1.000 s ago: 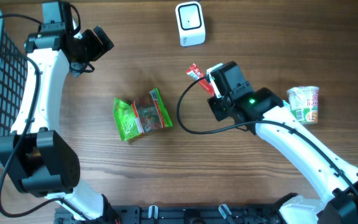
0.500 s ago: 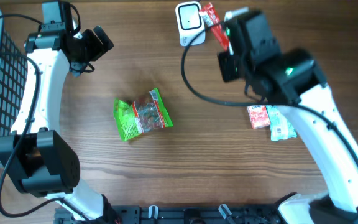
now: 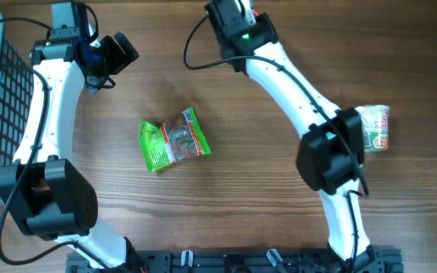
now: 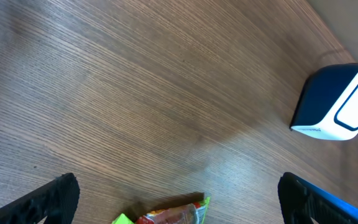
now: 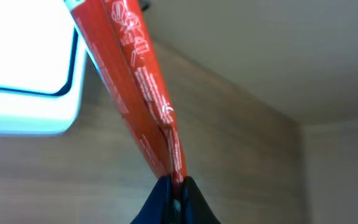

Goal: Scan the item barcode

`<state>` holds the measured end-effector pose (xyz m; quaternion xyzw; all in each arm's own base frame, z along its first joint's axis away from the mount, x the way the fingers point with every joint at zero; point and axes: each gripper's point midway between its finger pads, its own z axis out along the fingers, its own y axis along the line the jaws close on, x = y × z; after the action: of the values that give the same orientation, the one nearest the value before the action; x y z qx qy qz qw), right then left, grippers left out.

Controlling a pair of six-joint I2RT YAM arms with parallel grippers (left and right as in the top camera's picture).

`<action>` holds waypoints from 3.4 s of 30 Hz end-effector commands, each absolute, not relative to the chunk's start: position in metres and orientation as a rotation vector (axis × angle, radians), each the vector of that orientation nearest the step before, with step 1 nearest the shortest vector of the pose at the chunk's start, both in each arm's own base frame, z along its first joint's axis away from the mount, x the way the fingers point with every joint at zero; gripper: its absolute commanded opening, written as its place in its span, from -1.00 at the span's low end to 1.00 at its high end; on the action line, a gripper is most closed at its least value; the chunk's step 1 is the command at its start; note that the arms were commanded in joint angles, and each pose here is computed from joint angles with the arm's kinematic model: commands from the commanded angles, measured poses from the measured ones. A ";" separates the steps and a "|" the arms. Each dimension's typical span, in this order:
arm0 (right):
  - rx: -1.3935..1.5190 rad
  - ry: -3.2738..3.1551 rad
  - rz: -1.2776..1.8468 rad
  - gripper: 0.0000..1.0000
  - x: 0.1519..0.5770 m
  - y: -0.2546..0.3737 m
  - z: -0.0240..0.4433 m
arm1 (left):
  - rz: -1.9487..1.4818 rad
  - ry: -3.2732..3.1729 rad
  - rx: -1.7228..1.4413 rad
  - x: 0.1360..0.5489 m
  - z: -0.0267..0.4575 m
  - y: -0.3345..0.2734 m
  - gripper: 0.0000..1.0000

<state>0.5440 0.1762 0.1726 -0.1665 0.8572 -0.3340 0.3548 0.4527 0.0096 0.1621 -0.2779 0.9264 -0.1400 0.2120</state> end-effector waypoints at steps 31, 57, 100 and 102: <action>-0.556 2.768 -0.269 -0.91 0.393 0.169 0.206 | -0.396 2.568 -0.777 0.453 0.163 0.011 1.00; -0.442 2.757 0.575 1.00 0.332 0.331 0.132 | -0.396 2.568 -0.777 0.453 0.163 0.011 1.00; -0.802 2.979 0.072 -0.29 0.312 0.270 0.034 | -0.396 2.568 -0.777 0.453 0.163 0.011 1.00; -0.766 2.990 -0.061 -0.09 0.318 0.247 0.034 | -0.396 2.568 -0.777 0.453 0.163 0.011 1.00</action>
<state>0.3037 0.2770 0.0214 -0.2532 0.9666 0.0391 0.0019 0.4527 0.0096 0.1621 -0.2779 0.9264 -0.1400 0.2120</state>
